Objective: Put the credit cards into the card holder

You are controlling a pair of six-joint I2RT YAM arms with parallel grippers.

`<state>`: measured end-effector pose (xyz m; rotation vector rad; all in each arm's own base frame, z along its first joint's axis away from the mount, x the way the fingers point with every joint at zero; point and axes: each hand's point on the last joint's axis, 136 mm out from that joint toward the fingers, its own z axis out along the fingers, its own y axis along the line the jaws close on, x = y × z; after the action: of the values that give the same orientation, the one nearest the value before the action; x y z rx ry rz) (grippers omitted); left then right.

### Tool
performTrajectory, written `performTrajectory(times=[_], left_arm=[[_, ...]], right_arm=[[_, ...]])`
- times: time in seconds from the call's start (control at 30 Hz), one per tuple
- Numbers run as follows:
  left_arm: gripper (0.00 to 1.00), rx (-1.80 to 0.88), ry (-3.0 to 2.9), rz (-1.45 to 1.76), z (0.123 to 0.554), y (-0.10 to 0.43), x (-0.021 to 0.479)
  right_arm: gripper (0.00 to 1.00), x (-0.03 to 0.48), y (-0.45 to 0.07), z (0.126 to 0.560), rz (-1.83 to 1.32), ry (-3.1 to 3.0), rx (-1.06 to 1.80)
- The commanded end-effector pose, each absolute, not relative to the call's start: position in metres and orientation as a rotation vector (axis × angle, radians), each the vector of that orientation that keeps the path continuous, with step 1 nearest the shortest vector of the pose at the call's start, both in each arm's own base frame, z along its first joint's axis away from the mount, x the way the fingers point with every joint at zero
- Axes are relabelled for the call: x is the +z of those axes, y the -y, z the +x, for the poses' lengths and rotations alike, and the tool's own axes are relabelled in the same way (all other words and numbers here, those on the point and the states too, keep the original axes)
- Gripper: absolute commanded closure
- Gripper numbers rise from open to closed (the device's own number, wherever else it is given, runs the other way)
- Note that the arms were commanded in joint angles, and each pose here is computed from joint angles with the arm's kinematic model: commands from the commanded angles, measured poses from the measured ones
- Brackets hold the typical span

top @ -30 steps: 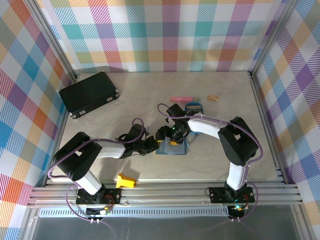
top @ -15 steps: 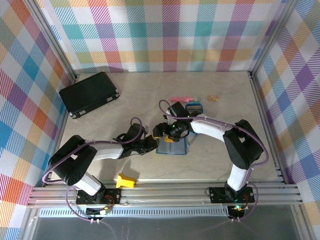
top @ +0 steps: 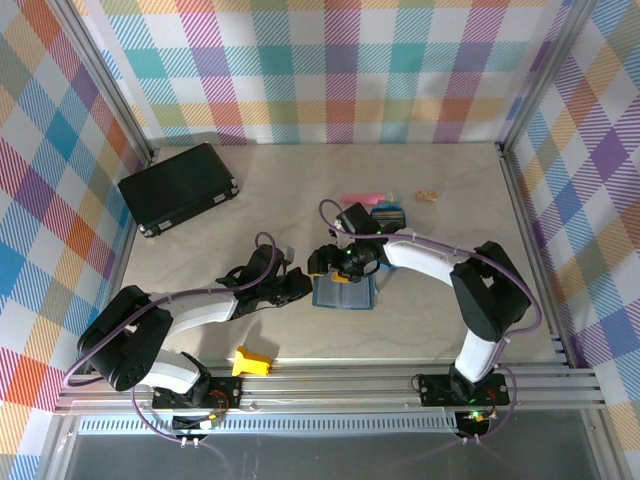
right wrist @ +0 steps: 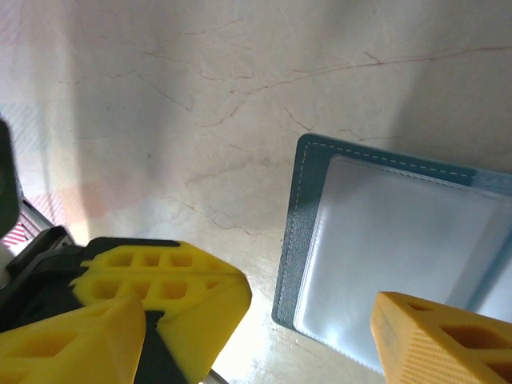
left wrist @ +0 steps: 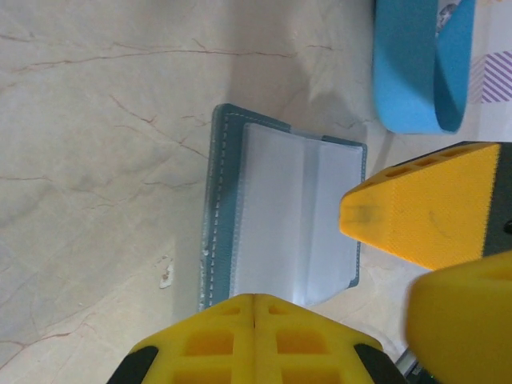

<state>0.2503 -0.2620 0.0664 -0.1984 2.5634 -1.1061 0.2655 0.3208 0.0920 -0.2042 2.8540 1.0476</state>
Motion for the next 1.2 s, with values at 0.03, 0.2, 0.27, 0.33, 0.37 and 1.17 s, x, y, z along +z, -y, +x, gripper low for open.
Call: performTrajectory(times=[0.03, 0.2, 0.27, 0.33, 0.37, 1.17], left_arm=[[1.0, -1.165, -2.484, -0.092, 0.251, 0.268, 0.085], [1.0, -1.162, -2.358, 0.009, 0.256, 0.267, 0.114], [0.99, -1.142, -2.304, 0.067, 0.259, 0.267, 0.127], [0.97, -1.119, -2.258, 0.122, 0.262, 0.267, 0.139], [0.94, -1.109, -2.236, 0.157, 0.263, 0.268, 0.145], [0.32, -0.833, -1.761, 1.416, 0.24, 0.304, 0.167]], right_arm=[[0.28, 0.134, -0.286, 0.285, -0.251, -2.669, 1.016], [0.29, 0.194, -0.23, 0.304, -0.308, -2.374, 0.947], [0.29, 0.216, -0.202, 0.311, -0.306, -2.279, 0.871], [0.29, 0.23, -0.177, 0.318, -0.314, -2.203, 0.765], [0.28, 0.234, -0.166, 0.321, -0.321, -2.175, 0.691], [0.17, 0.17, -0.126, 0.369, -1.553, -1.822, 0.122]])
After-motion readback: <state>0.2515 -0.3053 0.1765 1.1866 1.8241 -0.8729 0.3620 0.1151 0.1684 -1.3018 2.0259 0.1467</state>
